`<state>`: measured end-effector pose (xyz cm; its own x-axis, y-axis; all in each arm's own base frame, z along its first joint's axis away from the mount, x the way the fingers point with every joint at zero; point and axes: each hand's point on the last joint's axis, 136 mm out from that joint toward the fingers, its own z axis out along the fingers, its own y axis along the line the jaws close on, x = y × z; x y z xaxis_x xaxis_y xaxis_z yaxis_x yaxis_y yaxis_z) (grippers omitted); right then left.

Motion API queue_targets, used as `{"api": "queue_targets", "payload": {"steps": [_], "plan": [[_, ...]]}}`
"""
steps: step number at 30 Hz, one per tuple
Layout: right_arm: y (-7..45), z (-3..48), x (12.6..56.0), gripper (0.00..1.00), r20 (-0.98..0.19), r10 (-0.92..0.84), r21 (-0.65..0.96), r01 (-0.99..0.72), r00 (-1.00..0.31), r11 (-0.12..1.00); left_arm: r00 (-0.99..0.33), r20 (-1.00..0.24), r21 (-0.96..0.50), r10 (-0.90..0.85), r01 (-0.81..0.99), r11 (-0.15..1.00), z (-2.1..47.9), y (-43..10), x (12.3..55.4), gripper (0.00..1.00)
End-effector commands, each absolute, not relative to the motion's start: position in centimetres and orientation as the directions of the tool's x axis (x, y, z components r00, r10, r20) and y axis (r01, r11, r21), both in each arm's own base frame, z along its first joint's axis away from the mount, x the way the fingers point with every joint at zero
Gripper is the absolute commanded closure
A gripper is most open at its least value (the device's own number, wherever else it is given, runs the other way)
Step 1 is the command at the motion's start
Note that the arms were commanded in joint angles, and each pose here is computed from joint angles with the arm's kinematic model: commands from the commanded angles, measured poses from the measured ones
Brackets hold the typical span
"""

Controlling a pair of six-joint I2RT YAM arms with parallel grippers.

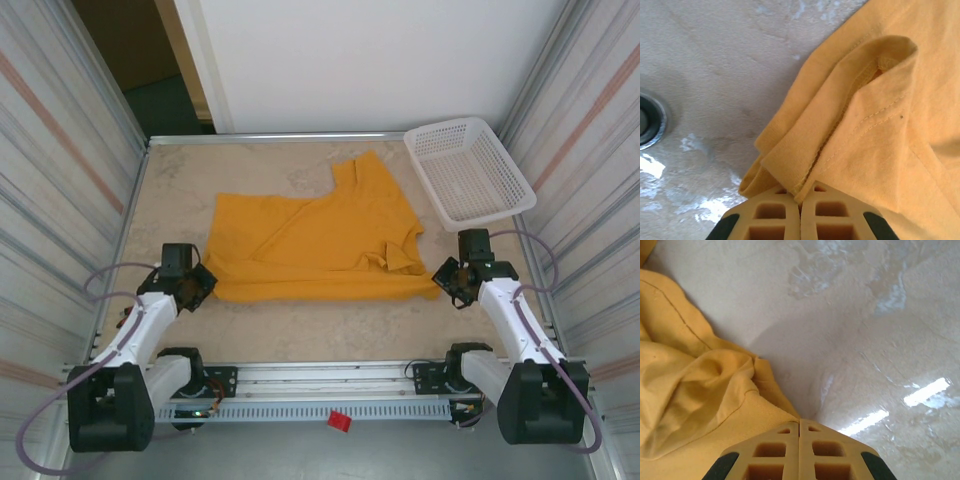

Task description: Fold the inside-out t-shirt

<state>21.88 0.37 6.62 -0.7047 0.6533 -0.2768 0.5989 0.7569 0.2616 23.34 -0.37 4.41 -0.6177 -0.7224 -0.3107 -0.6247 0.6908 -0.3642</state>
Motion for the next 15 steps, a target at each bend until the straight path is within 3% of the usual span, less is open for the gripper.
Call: {"api": "queue_targets", "payload": {"steps": [1,6,7,9,10,12,15], "plan": [[-1.3,6.9,20.3,1.00,-0.297,0.699,0.209,0.670,-0.650,0.712,-0.625,-0.327,-0.340,-0.709,-0.622,0.705,5.2,0.4,23.0,1.00],[0.7,7.4,19.7,1.00,-0.244,0.702,0.305,0.635,-0.669,0.710,-0.637,-0.310,-0.366,-0.706,-0.605,0.707,5.3,-0.2,22.7,1.00],[1.1,7.3,19.4,0.92,-0.219,0.702,0.314,0.632,-0.678,0.709,-0.641,-0.306,-0.363,-0.704,-0.605,0.709,5.2,-0.3,22.6,0.92],[1.3,7.9,18.9,0.65,-0.229,0.692,0.302,0.625,-0.685,0.719,-0.647,-0.315,-0.344,-0.694,-0.604,0.719,5.4,0.0,22.3,0.71],[1.3,8.8,19.1,0.65,-0.268,0.674,0.304,0.603,-0.689,0.738,-0.646,-0.327,-0.333,-0.690,-0.604,0.724,5.7,0.2,22.2,0.60],[1.6,10.8,19.9,0.66,-0.350,0.627,0.311,0.545,-0.697,0.779,-0.636,-0.360,-0.324,-0.682,-0.601,0.731,6.7,0.7,22.4,0.49],[2.9,13.1,21.7,0.67,-0.408,0.528,0.301,0.437,-0.745,0.848,-0.626,-0.401,-0.332,-0.669,-0.581,0.743,8.3,1.0,23.2,0.44]]}}
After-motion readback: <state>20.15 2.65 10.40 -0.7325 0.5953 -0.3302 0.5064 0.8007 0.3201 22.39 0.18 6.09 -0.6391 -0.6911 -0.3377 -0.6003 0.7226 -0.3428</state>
